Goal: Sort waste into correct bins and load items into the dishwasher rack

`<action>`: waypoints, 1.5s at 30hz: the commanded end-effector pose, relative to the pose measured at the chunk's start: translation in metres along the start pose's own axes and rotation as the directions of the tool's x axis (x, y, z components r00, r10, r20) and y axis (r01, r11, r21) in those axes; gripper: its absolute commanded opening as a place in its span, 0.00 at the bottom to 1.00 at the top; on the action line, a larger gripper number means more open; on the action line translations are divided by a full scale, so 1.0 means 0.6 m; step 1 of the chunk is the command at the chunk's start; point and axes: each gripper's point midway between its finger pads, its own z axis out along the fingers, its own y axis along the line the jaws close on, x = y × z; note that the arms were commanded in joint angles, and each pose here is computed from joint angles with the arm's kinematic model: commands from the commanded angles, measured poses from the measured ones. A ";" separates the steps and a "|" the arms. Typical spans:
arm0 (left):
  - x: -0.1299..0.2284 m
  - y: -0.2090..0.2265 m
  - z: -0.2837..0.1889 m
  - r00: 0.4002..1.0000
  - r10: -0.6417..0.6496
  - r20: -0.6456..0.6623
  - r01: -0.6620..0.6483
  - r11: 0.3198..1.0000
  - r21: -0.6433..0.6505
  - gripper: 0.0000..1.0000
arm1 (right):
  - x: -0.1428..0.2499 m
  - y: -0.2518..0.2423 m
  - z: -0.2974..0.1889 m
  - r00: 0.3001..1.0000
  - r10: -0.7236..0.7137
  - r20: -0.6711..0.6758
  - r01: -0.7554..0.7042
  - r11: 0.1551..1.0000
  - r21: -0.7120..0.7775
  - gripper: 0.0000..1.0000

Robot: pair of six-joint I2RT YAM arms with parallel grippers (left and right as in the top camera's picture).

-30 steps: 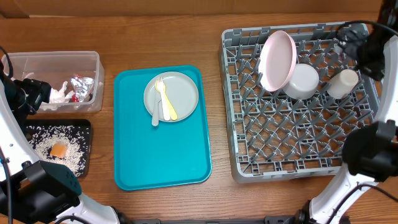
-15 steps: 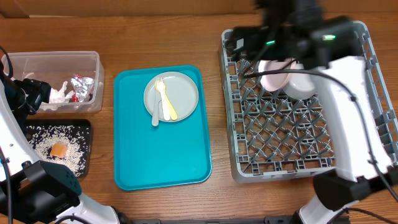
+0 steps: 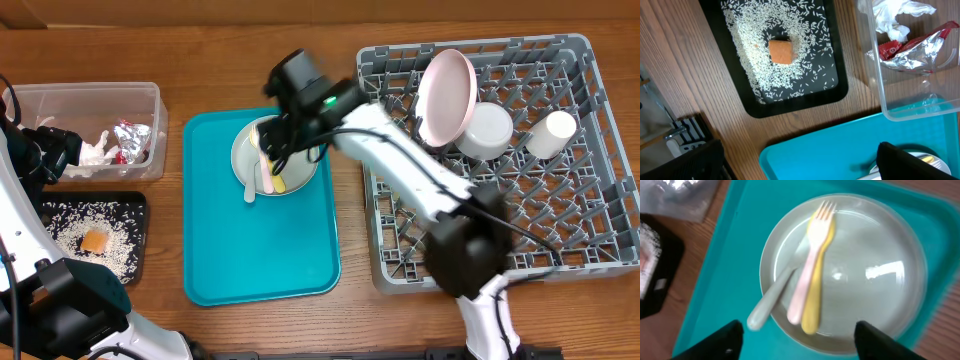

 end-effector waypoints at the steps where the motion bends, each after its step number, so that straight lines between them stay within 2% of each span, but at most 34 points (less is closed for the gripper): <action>1: 0.000 0.003 -0.003 1.000 -0.011 0.012 0.012 1.000 -0.005 1.00 | 0.022 0.007 0.056 1.000 -0.012 -0.028 0.014 0.997 0.070 0.72; 6: 0.000 0.003 -0.003 1.000 -0.011 0.012 0.012 1.000 -0.005 1.00 | 0.046 -0.004 0.114 0.998 -0.036 -0.051 0.045 0.980 0.191 0.72; 14: 0.000 0.003 -0.003 1.000 -0.012 0.012 0.012 1.000 -0.006 1.00 | 0.057 -0.010 0.158 0.998 -0.020 -0.060 0.032 0.979 0.201 0.66; 27: 0.000 0.003 -0.003 1.000 -0.011 0.012 0.012 1.000 -0.006 1.00 | 0.059 -0.030 0.173 0.998 -0.014 -0.054 0.027 0.972 0.234 0.58; 30: 0.000 0.003 -0.003 1.000 -0.011 0.012 0.012 1.000 -0.006 1.00 | 0.063 -0.036 0.176 0.998 -0.014 -0.055 0.027 0.969 0.247 0.51; 34: 0.000 0.003 -0.003 1.000 -0.012 0.012 0.012 1.000 -0.006 1.00 | 0.061 -0.035 0.176 0.999 -0.014 -0.051 0.026 0.969 0.247 0.36; 45: 0.000 0.003 -0.003 1.000 -0.012 0.012 0.012 1.000 -0.006 1.00 | 0.062 -0.035 0.174 0.999 -0.007 -0.052 0.019 0.969 0.248 0.24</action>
